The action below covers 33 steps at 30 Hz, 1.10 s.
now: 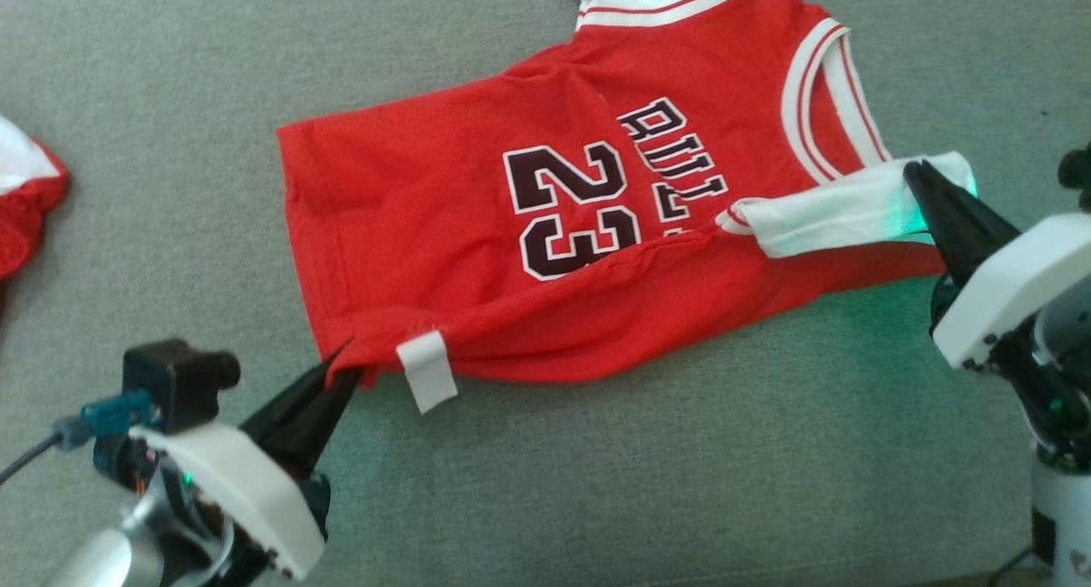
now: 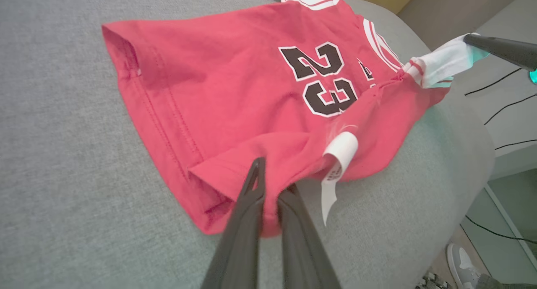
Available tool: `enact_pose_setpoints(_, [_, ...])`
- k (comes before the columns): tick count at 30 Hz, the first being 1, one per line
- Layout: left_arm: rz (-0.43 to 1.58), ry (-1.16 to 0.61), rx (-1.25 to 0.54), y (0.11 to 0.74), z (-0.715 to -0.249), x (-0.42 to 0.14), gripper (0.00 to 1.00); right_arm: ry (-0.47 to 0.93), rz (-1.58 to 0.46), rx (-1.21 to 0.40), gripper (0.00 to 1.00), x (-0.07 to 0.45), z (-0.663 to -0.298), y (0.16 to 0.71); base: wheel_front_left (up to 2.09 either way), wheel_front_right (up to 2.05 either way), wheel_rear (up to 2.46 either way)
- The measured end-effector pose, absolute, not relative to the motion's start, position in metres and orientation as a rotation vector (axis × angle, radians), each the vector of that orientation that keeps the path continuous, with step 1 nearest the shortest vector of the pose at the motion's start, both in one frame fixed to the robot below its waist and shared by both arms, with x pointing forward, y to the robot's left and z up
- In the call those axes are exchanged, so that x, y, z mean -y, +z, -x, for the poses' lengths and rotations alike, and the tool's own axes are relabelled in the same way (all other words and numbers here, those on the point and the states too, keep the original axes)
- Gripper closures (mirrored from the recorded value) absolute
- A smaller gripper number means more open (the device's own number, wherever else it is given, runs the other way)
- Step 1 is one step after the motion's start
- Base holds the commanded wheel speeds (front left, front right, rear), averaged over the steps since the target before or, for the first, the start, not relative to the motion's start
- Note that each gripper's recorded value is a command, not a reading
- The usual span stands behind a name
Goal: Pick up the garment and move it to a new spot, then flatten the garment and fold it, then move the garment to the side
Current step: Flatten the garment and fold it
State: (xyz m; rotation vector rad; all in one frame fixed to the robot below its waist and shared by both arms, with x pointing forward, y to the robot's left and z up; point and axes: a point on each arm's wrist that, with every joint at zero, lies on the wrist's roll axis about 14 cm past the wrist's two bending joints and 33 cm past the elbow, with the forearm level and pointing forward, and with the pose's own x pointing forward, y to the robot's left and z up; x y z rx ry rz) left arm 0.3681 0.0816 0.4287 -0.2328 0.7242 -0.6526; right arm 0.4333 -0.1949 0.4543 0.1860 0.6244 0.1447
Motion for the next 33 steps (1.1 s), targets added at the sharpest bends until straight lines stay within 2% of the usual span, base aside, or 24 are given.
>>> enact_pose_setpoints(6, [0.245, -0.67, -0.801, 0.421, -0.344, -0.083, 1.0, 0.118, -0.194, -0.658, 1.0, 0.203, -0.412, 0.45, 0.0, 0.0, 0.0])
enact_pose_setpoints(16, [0.232, -0.7, -0.84, 0.42, -0.34, -0.083, 1.0, 0.166, -0.16, -0.715, 1.0, 0.194, -0.412, 0.441, 0.0, 0.0, 0.0])
enact_pose_setpoints(23, [0.252, -0.708, -0.862, 0.418, -0.337, -0.083, 1.0, 0.147, -0.154, -0.746, 1.0, 0.203, -0.402, 0.435, 0.0, 0.0, 0.0])
enact_pose_setpoints(32, [0.248, -0.717, -0.911, 0.408, -0.364, -0.086, 1.0, 0.196, -0.128, -0.792, 1.0, 0.192, -0.425, 0.427, 0.0, 0.0, 0.0])
enact_pose_setpoints(33, [0.247, -0.711, -0.912, 0.407, -0.369, -0.087, 0.91, 0.2, -0.12, -0.8, 1.0, 0.191, -0.428, 0.426, 0.0, 0.0, 0.0])
